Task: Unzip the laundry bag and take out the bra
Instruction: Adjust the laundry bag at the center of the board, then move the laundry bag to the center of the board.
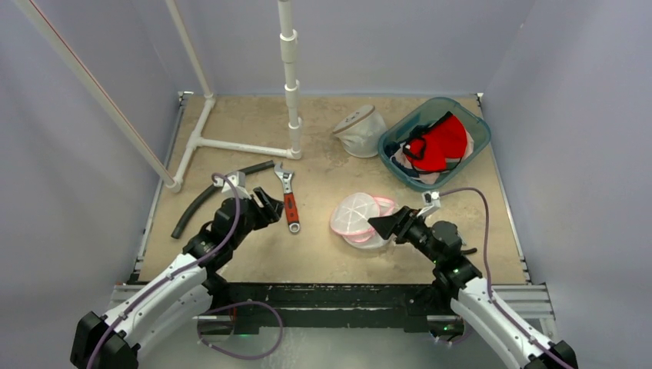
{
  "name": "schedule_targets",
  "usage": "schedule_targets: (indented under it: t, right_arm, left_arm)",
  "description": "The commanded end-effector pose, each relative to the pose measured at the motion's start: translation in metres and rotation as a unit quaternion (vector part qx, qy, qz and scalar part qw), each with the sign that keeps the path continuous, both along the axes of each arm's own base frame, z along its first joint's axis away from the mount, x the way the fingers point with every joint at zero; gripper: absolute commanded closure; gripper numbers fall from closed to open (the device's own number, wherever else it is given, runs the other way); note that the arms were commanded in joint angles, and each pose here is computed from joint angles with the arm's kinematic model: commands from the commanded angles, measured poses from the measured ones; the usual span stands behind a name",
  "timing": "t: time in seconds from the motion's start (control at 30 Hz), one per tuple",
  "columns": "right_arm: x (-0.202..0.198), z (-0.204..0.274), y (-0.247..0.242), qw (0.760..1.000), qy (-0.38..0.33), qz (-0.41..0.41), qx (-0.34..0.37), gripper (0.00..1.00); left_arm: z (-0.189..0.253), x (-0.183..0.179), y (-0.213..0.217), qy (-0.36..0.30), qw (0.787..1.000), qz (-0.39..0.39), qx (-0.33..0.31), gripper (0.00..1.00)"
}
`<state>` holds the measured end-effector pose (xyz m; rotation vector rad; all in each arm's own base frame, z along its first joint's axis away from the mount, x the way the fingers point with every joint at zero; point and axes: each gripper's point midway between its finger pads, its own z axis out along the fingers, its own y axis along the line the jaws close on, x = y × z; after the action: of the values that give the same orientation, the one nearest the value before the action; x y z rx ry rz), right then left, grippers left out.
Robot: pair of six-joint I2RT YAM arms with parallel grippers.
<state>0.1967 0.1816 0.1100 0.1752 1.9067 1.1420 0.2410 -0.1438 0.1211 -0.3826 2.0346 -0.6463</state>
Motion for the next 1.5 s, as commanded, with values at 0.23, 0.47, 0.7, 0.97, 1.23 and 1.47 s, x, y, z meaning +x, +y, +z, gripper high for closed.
schedule_targets:
  t: [0.23,0.47,0.7,0.97,1.23,1.47]
  right_arm:
    - [0.031,0.038,-0.042,0.984,0.068,-0.142,-0.088,0.2]
    - [0.057,0.092,0.003,0.99,0.016,-0.067,-0.125,0.36]
    - [0.043,0.003,0.049,0.982,0.131,0.009,-0.136,0.57]
    - [0.008,-0.068,0.006,0.956,0.232,-0.062,-0.167,0.5]
    - [-0.002,-0.099,0.001,0.957,0.24,-0.07,-0.144,0.43]
    - [0.01,-0.094,0.04,0.979,0.193,-0.004,-0.071,0.42]
  left_arm:
    - [0.009,0.006,-0.01,-0.017,1.0,-0.018,-0.011,0.38]
    - [0.006,0.012,-0.034,-0.016,0.997,-0.061,-0.037,0.39]
    - [-0.006,0.006,-0.056,0.001,0.992,-0.107,-0.069,0.4]
    - [-0.016,-0.001,-0.056,0.008,0.99,-0.117,-0.074,0.4]
    - [-0.004,-0.004,-0.053,-0.005,0.99,-0.114,-0.078,0.4]
    - [0.02,-0.008,-0.036,-0.033,0.993,-0.084,-0.074,0.41]
